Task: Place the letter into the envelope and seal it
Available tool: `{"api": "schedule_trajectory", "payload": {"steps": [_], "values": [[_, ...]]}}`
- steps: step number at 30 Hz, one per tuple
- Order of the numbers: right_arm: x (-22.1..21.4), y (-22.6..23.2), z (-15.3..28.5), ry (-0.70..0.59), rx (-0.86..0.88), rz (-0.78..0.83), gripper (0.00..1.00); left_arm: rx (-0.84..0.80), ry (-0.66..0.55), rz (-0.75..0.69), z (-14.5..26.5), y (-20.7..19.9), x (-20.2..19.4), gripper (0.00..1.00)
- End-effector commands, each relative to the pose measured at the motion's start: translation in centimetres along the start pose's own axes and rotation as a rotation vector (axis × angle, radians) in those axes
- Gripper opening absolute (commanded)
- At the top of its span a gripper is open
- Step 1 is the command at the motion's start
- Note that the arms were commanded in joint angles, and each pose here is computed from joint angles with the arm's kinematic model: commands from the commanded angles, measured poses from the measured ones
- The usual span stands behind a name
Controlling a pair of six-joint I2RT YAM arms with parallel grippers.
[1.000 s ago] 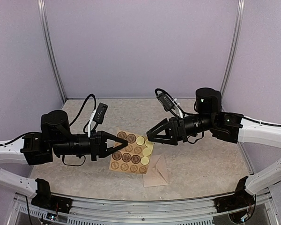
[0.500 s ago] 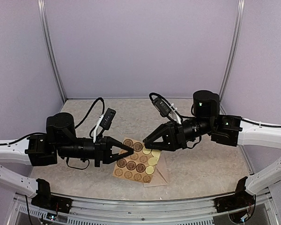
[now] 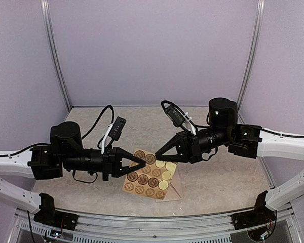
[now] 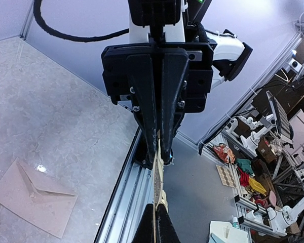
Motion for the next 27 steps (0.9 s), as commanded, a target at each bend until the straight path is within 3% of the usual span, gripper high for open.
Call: {"api": "schedule_trajectory", "payload": {"steps": [1,7,8,12,16,21,27], "values": [[0.0,0.4,-0.4,0.010,0.029,0.017,0.01,-0.040,-0.035,-0.024,-0.2,-0.9,1.2,0.00],[0.0,0.7,-0.2,0.000,0.037,0.030,0.00,-0.022,-0.037,-0.023,-0.3,-0.8,1.2,0.00],[0.1,0.9,-0.1,-0.012,0.029,0.034,0.00,0.008,-0.046,-0.023,-0.3,-0.5,1.3,0.04],[0.8,0.8,0.8,-0.084,-0.080,0.027,0.00,0.234,-0.109,-0.030,0.8,1.2,2.3,0.43],[1.4,1.1,2.0,-0.178,-0.154,0.021,0.00,0.448,-0.216,-0.057,2.8,1.9,3.8,0.63],[1.8,0.8,3.1,-0.262,-0.243,0.009,0.00,0.482,-0.274,-0.142,3.3,0.2,5.1,0.63],[1.7,0.4,2.8,-0.258,-0.249,0.009,0.00,0.446,-0.221,-0.278,0.6,-2.6,6.0,0.63]]}}
Point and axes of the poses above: each gripper's point midway between its finger pads, its own z axis back along the fingers, its own y axis along the line the jaws close on, x = y × z, the point moved 7 cm from there along z, back along the fingers, and after that the axes turned 4 degrees about -z, right-handed, at the moved point
